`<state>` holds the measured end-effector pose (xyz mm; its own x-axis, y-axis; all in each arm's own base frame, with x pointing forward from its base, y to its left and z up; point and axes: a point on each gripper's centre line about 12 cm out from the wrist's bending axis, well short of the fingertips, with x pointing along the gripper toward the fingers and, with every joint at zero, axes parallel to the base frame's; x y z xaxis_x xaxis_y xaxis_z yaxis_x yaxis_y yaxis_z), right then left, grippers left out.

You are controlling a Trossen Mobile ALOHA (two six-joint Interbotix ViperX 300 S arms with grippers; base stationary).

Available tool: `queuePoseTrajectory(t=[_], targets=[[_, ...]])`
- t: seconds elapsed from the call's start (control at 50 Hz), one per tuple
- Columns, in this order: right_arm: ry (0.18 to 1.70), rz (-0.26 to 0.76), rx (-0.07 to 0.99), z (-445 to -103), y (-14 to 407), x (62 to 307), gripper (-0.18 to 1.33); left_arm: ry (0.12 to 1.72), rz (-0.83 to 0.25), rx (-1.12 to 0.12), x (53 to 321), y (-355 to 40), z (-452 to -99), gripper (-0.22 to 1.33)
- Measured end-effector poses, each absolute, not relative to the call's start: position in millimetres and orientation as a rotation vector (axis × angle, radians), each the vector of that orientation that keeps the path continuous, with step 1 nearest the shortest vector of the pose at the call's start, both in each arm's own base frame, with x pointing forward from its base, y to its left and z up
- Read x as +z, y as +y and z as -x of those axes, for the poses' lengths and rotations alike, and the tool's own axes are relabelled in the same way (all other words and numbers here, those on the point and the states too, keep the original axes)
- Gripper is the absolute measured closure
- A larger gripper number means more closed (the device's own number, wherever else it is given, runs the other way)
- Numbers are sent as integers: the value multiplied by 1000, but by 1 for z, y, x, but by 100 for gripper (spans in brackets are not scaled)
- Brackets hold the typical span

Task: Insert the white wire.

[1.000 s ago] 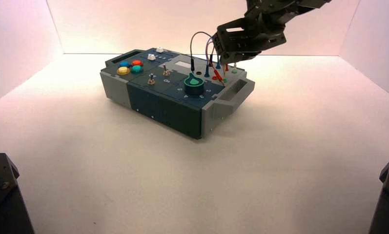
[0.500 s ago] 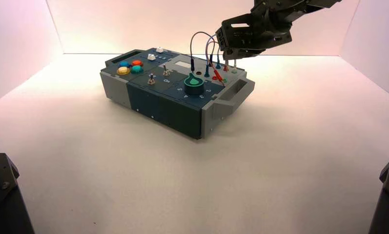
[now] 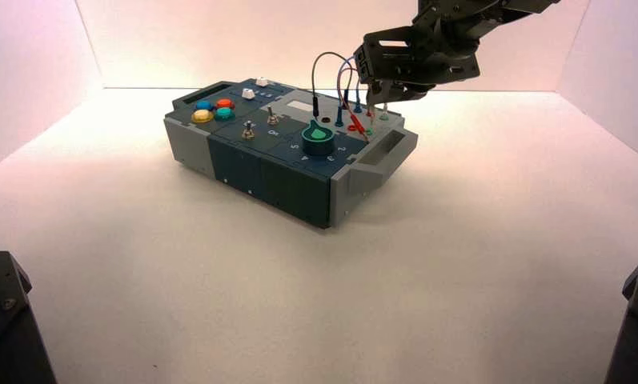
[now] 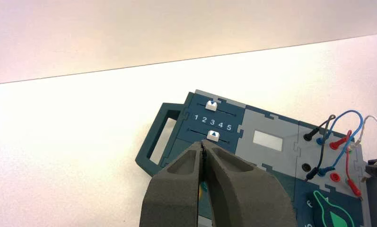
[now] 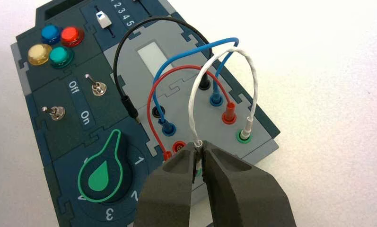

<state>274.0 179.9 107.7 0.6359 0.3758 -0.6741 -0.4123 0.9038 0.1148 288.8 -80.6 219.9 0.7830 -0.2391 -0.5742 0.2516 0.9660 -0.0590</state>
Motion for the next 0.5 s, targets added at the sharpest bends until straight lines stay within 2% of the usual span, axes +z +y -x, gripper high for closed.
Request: queuePoseTrajectory(t=[0.26,0.5], targets=[[725,40,452,-279,183,113,116,602,-20,-264,221,-81,-290,128],[608,-10,437,-287,185,124,116,585,-19,-257,220,-81,-293,128]])
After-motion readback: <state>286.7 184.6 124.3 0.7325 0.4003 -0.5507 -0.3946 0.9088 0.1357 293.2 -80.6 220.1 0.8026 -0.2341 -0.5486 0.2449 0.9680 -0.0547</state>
